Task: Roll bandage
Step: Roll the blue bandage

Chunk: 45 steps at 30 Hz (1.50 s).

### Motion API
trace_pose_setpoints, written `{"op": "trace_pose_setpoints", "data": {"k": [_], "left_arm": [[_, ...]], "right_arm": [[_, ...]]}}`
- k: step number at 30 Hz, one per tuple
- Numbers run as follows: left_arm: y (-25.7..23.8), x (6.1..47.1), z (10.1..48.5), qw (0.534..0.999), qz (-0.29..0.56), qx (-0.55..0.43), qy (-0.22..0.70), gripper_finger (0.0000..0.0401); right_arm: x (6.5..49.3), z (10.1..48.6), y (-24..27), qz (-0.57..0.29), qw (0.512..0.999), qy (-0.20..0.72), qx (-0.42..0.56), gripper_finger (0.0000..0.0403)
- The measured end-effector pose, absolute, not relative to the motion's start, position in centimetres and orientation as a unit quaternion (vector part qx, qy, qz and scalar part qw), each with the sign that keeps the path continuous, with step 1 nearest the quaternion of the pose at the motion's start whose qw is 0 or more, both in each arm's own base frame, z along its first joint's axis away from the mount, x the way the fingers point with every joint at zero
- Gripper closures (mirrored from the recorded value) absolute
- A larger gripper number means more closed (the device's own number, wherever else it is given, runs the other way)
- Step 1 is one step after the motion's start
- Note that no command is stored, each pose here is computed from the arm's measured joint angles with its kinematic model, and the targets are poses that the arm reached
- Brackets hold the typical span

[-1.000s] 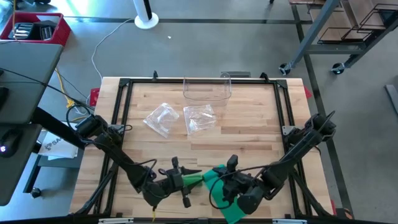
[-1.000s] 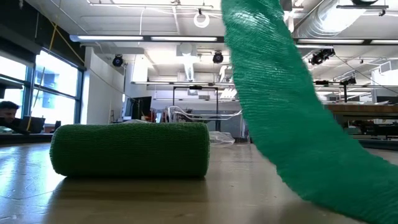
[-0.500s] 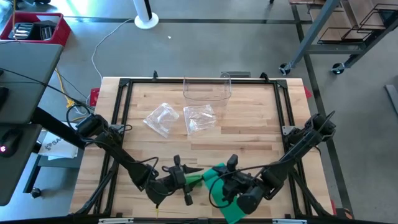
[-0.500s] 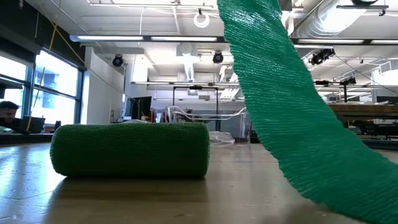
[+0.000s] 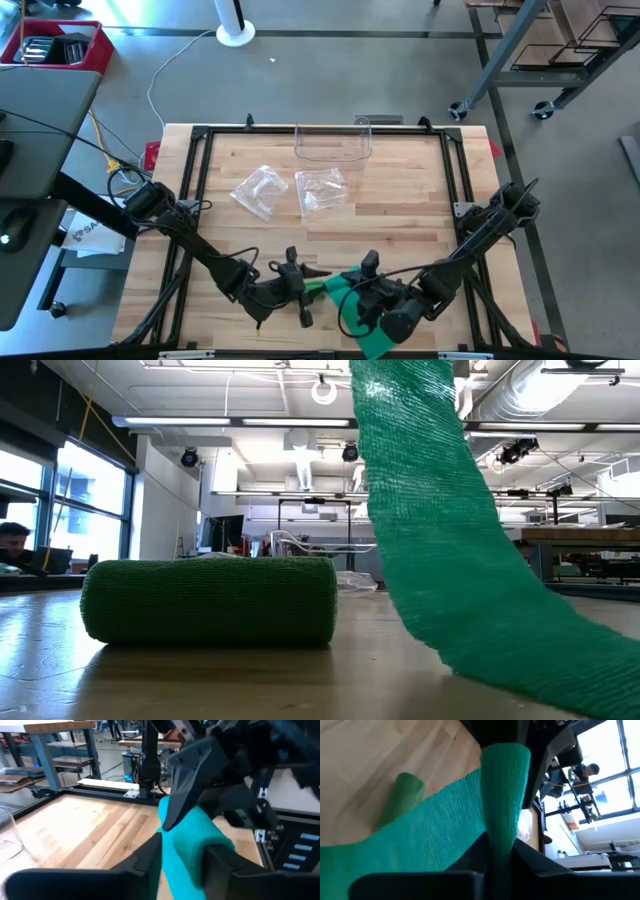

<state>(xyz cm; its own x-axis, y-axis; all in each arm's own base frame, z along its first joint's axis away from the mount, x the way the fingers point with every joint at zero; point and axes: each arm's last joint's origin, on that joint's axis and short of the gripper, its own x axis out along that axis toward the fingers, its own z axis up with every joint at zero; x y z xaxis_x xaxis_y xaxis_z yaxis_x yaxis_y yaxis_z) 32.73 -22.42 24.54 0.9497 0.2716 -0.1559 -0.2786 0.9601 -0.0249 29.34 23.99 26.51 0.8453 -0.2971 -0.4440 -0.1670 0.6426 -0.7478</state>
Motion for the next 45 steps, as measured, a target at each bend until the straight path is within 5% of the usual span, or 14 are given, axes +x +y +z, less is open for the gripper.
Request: {"op": "trace_pose_setpoints", "data": {"k": [5,11,16,24,32,45], "left_arm": [[-23.0,32.2,24.2,0.986,0.144,0.007,0.088,0.0384],[-24.3,30.2,24.4,0.973,0.196,0.079,0.089,0.0389],[-25.7,28.4,25.1,0.969,0.173,0.149,0.096,0.0396],[-26.4,27.3,25.4,0.961,0.143,0.220,0.092,0.0398],[-19.4,28.7,21.1,0.996,0.040,0.075,0.013,0.0400],[-19.9,29.2,24.0,0.989,-0.005,0.124,-0.080,0.0400]], "right_arm": [[29.1,27.2,23.9,-0.042,0.885,0.267,-0.380,0.0279],[27.6,29.3,23.9,0.005,0.923,0.259,-0.286,0.0207],[26.3,30.4,22.9,0.044,0.936,0.275,-0.216,0.0203],[25.0,26.6,21.8,0.014,0.956,0.248,-0.155,0.0203],[21.8,20.8,22.1,-0.034,0.983,0.170,-0.052,0.0203],[21.8,28.1,26.4,-0.073,0.988,0.078,-0.109,0.0203]]}}
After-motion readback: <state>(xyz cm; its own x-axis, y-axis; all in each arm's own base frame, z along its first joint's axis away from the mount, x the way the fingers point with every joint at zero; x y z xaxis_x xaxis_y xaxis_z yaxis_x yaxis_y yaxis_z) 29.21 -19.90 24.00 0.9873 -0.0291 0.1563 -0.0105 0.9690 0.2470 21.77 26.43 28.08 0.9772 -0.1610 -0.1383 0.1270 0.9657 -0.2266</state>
